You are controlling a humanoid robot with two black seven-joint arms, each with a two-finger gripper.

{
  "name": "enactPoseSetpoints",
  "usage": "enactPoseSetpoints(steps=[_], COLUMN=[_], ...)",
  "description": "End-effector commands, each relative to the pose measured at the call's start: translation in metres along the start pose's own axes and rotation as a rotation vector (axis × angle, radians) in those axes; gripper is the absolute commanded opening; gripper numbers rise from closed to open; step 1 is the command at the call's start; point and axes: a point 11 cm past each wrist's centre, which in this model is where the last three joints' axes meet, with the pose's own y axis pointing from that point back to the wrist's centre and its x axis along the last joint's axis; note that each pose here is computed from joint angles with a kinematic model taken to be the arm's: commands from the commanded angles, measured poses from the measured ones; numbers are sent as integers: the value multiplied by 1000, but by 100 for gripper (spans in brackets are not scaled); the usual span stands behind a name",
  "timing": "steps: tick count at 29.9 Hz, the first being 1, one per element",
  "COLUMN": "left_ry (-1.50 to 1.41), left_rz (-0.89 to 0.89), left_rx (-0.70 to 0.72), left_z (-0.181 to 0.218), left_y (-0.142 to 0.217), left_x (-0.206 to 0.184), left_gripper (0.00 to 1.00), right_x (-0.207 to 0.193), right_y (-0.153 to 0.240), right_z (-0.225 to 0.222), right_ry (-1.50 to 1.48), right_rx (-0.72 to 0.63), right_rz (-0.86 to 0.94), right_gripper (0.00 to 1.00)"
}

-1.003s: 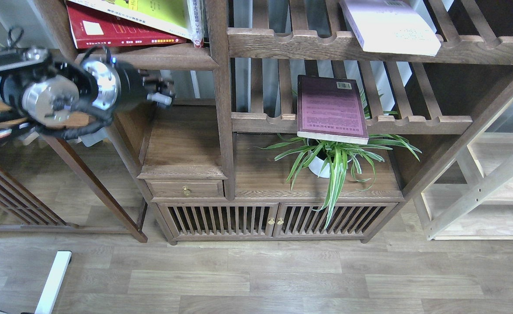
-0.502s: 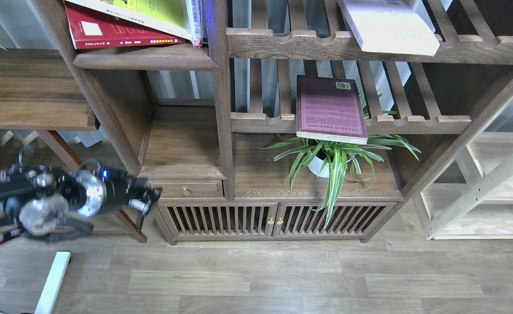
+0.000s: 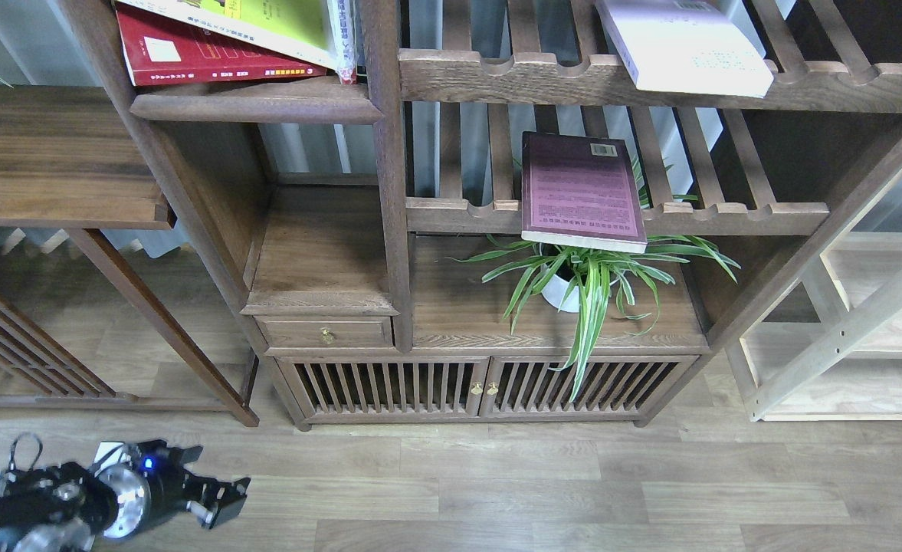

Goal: Organize books on shelf
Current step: 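Withdraw the left gripper downward away from the top shelf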

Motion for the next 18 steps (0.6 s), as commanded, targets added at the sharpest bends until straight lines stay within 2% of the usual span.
enactPoseSetpoints(steps=[1,9,18], left_ry=[28,72,95], left_rz=[10,50,60], left_rx=[19,61,61], left_z=[-23,-78,-92], left_y=[-12,-28,-37], left_x=[-6,-12,-32], left_gripper=[87,87,87], right_x=[9,52,66], right_y=[-3,20,41], right_z=[-26,-79,-138], right_ry=[26,125,263], right_rx=[70,209,369], right_rz=[52,212,315], right_gripper=[100,100,99])
